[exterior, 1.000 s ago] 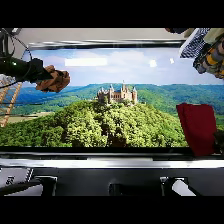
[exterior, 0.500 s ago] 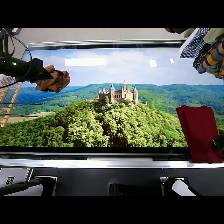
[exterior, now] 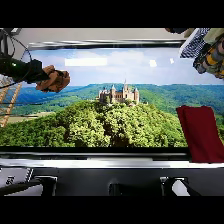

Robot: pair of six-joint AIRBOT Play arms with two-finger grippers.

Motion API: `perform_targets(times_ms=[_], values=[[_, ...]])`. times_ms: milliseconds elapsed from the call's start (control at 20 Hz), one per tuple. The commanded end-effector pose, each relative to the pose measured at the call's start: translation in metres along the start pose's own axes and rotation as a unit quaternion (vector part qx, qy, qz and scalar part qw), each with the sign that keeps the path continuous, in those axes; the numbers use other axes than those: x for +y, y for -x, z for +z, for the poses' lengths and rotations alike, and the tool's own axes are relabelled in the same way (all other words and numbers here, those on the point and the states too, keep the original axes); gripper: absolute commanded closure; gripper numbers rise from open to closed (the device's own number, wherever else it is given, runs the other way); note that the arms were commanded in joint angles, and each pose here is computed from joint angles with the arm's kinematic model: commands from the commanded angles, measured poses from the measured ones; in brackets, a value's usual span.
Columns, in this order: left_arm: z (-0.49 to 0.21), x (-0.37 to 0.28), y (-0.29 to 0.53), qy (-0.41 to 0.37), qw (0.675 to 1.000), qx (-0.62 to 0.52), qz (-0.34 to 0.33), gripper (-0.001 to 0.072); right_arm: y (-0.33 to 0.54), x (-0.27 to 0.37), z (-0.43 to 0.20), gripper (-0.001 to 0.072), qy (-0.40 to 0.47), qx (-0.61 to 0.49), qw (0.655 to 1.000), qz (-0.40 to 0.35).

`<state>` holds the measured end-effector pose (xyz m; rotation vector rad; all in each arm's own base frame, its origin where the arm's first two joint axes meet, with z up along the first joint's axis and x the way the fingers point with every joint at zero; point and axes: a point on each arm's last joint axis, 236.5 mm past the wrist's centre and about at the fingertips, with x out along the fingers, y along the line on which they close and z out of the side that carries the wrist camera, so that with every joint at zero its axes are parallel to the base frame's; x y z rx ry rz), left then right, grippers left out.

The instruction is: Fold the clothes and pants, and hang the long-sleeved shirts on hangers.

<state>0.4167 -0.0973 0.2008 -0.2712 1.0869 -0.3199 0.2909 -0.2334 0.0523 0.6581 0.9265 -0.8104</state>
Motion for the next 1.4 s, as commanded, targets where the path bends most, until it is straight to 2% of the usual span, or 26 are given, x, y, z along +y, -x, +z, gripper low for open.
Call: perform_targets(times_ms=[0,150,300,350,500,1350], values=[[-0.001,0.024,-0.001,-0.019,0.999,0.001,0.048,0.0691,0.049,0.127,-0.005,0.0493,0.155,-0.036,0.971,0.176],[-0.017,0.029,-0.01,-0.033,0.998,0.002,0.05,0.0691,0.074,0.201,-0.096,0.0601,0.296,0.024,0.925,0.238],[-0.038,0.035,-0.014,-0.031,0.998,-0.016,0.052,0.0691,0.105,0.244,-0.174,0.0608,0.388,0.058,0.875,0.285],[-0.044,0.036,-0.015,-0.03,0.998,-0.019,0.053,0.0691,0.114,0.253,-0.195,0.0678,0.408,0.065,0.861,0.298],[-0.051,0.037,-0.013,-0.03,0.998,-0.012,0.055,0.069,0.132,0.266,-0.234,0.068,0.45,0.076,0.83,0.32],[-0.054,0.037,-0.015,-0.02,0.998,-0.006,0.054,0.069,0.131,0.26,-0.24,0.0678,0.467,0.082,0.825,0.307]])
